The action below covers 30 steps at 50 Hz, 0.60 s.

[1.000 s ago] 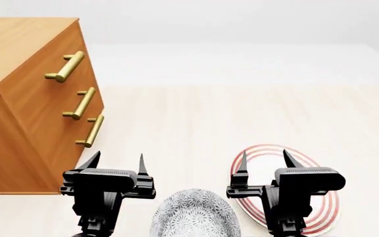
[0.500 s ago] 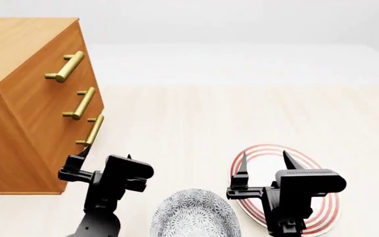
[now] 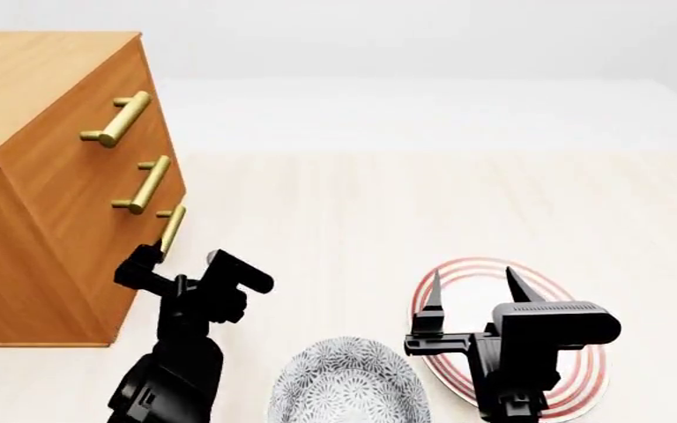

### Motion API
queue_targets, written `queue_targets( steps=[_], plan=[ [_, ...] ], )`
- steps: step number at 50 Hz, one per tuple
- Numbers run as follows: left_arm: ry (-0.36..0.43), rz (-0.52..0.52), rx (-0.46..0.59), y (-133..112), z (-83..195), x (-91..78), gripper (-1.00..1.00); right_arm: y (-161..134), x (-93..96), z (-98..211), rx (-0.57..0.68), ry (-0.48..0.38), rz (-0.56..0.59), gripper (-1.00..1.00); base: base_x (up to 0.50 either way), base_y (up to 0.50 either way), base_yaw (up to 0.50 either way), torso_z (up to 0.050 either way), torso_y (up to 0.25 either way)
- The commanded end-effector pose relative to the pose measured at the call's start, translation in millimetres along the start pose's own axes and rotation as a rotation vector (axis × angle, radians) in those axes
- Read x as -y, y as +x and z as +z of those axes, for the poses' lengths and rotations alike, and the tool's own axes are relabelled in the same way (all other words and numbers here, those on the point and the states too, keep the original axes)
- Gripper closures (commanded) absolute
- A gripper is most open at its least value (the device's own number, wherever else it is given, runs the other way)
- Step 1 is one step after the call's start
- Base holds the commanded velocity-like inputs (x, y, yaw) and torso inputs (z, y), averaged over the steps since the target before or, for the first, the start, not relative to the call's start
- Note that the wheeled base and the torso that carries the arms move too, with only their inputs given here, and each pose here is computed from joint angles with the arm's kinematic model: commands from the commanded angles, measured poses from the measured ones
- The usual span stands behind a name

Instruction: Open the bottom drawer of the cabinet.

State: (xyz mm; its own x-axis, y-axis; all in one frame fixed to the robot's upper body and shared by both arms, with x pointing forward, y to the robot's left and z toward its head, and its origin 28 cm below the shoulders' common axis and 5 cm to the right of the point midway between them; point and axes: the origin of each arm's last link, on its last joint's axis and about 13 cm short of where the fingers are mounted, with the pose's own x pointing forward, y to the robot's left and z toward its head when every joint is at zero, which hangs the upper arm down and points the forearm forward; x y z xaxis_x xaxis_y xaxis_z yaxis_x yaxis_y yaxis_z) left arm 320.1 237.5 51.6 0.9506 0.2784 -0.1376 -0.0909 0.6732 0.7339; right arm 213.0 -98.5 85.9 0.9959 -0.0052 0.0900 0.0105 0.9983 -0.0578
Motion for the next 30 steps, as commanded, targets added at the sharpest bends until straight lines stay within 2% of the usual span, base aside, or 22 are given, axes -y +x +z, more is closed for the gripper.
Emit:
queue_targets(
  steps=[1,21,30],
  plan=[
    [0.063,0.001,-0.059,22.2,-2.2,1.8,-1.0,-0.3,0.1,0.3,0.004,-0.001,-0.001,-1.0,0.0,0.0,0.0,0.0,0.0],
    [0.17,0.019,-0.148,48.0,0.5,-1.2,-1.0,-1.1,1.0,-1.8,0.002,0.006,-0.004,-1.0,0.0,0.0,0.0,0.0,0.0],
    [0.198,0.035,-0.192,49.6,-1.2,-3.6,-1.0,-1.4,1.3,-2.2,0.001,0.007,-0.007,-1.0,0.0,0.0,0.0,0.0,0.0]
  ],
)
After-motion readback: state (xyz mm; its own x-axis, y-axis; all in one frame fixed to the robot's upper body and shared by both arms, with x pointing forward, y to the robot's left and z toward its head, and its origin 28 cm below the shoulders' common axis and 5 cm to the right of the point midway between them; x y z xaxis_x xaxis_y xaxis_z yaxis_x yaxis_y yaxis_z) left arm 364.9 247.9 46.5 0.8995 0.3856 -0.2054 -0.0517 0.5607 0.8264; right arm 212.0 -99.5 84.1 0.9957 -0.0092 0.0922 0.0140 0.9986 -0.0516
